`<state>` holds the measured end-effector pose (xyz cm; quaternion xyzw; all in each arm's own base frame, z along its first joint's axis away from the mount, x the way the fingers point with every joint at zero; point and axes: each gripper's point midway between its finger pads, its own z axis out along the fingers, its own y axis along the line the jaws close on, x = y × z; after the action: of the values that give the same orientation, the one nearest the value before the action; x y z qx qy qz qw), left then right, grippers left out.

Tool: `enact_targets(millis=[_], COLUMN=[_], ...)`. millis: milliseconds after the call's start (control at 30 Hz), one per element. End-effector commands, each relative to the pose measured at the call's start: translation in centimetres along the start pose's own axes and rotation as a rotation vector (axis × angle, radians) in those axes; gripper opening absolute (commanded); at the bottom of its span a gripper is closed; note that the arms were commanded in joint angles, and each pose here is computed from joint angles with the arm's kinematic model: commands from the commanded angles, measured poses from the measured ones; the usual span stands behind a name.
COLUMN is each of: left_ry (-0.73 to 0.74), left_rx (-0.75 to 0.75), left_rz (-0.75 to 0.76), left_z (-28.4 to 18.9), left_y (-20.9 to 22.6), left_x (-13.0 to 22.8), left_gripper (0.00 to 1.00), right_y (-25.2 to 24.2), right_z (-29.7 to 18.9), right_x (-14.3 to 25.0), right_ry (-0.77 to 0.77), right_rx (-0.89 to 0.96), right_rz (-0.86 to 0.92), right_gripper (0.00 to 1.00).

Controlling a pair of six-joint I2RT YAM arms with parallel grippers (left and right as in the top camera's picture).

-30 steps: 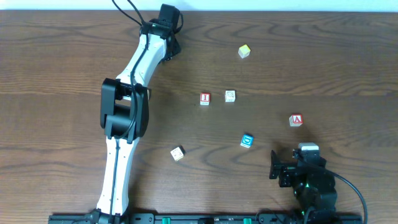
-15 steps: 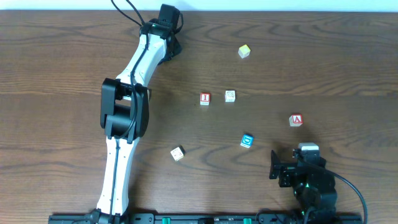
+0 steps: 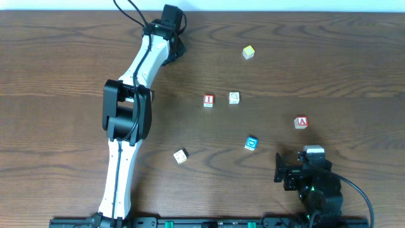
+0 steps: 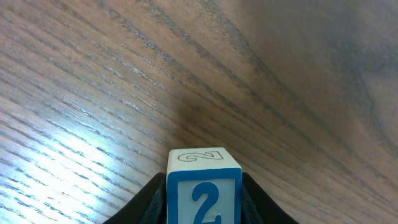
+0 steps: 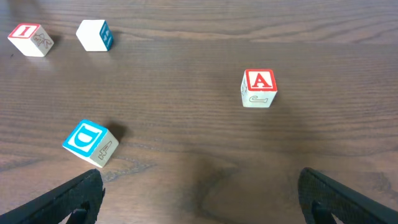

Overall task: Spell out Ai2
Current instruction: 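Move the left gripper to the blue '2' block and grasp it, then carry the blue '2' block to the right of the 'I' block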

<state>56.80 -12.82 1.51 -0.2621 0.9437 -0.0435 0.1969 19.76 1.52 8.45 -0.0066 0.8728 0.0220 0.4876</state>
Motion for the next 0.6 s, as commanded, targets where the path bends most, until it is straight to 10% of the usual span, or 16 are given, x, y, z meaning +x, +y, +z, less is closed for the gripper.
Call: enact_targets(millis=[0, 567], left_ry=[0.068, -0.058], left_rx=[-0.016, 0.023], left_rz=[-0.003, 0.134], left_z=[2.7, -2.8], left_y=[0.7, -2.2], left_x=[1.9, -1.8], left_gripper=[0.33, 0.05], right_y=[-0.1, -0.1], right_z=[0.1, 0.1], right_x=[0.2, 0.2], right_ry=[0.002, 0.002], right_rx=[0.003, 0.003], right_rz=[-0.009, -0.009], right_gripper=[0.99, 0.99])
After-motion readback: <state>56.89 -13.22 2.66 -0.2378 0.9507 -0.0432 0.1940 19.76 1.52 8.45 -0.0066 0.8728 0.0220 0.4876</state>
